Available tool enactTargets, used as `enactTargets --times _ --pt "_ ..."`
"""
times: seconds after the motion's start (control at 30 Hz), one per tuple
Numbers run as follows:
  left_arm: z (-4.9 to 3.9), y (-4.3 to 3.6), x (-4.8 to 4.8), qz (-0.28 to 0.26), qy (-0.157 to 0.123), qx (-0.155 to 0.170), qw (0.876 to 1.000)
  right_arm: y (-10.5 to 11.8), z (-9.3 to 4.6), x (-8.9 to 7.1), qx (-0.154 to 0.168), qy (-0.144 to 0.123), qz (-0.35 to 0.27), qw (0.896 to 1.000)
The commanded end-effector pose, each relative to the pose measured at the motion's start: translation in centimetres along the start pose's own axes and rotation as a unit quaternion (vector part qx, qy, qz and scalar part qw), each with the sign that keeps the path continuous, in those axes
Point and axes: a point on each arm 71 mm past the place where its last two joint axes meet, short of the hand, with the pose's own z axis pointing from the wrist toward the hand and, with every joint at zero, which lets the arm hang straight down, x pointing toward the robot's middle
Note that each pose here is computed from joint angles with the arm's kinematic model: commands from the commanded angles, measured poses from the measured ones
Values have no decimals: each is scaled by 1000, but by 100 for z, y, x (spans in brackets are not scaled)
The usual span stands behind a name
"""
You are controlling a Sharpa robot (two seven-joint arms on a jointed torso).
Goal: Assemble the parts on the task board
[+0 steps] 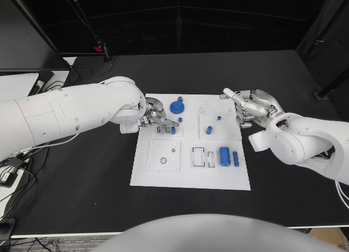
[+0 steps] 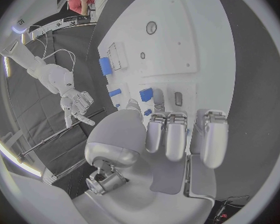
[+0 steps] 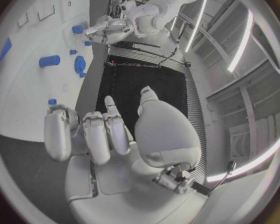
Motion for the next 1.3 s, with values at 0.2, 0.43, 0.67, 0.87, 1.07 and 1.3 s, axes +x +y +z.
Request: enactTargets --times 0.2,0.43,0.67,0.87,1.07,1.3 --pt "14 -64 10 14 17 25 999 3 9 0 -4 7 -10 1000" --pt "32 -80 0 14 14 20 1000 6 13 12 -8 10 -25 1000" --pt "52 -100 6 15 13 9 1000 3 14 21 -7 10 -28 1000" --pt "72 -110 12 17 17 2 1000 9 16 41 -10 11 -32 999" --pt "90 -135 30 23 26 -1 999 15 13 64 -12 13 -33 999" --pt "101 -132 39 26 31 -13 999 14 9 66 -11 12 -34 999"
